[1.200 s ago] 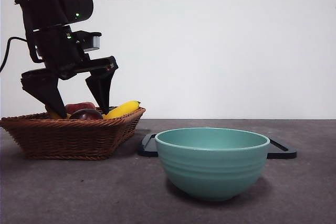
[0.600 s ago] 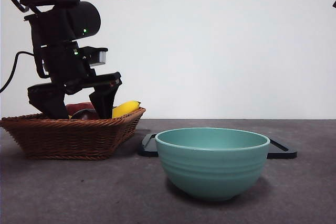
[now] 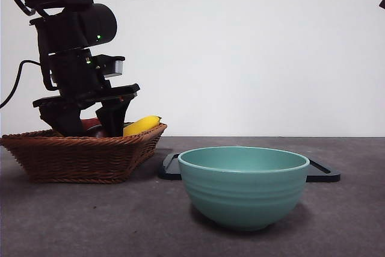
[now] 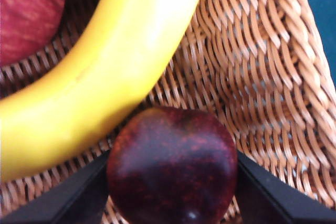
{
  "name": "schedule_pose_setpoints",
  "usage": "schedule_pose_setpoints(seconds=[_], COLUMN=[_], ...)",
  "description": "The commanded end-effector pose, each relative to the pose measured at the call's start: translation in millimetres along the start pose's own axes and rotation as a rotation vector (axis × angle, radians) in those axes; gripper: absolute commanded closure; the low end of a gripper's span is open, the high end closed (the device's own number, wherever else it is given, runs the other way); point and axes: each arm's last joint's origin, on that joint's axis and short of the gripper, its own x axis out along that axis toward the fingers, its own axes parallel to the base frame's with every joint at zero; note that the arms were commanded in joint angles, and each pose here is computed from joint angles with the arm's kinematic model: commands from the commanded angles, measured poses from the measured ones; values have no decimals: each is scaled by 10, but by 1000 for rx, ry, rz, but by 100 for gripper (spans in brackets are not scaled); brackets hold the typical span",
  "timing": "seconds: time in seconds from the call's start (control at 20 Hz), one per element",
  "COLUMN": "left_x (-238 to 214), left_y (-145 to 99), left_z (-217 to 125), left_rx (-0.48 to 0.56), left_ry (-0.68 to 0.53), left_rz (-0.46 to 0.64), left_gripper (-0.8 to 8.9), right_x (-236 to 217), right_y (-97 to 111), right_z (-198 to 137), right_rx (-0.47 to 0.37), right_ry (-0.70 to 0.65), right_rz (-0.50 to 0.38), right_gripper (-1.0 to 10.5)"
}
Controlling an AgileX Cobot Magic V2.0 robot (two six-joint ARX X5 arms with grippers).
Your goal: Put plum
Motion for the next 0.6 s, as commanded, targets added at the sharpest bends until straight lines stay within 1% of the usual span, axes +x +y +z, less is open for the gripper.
schedule_pose_setpoints(seconds=[0.05, 0.25, 0.4, 0.55, 0.6], left_x=[-191, -698, -1084, -1401, -1453], left_y=[-49, -187, -366, -640, -725], left_z=[112, 177, 98, -48, -84], left_rx=[12, 44, 88, 171, 195], left_ry=[-56, -179, -246, -269, -272], left_rz=[-4, -29, -79, -236, -266], left_gripper=[540, 539, 539, 539, 539], right_x=[-24, -24, -24, -24, -24], right_y=[18, 16, 14, 14, 14], right_z=[55, 56, 58, 58, 58], right_rx=[-16, -16, -17, -18, -17], right_ry=[-19, -20, -22, -22, -22], right_rz=[4, 1, -7, -7, -7], right_gripper=[505, 505, 505, 505, 505])
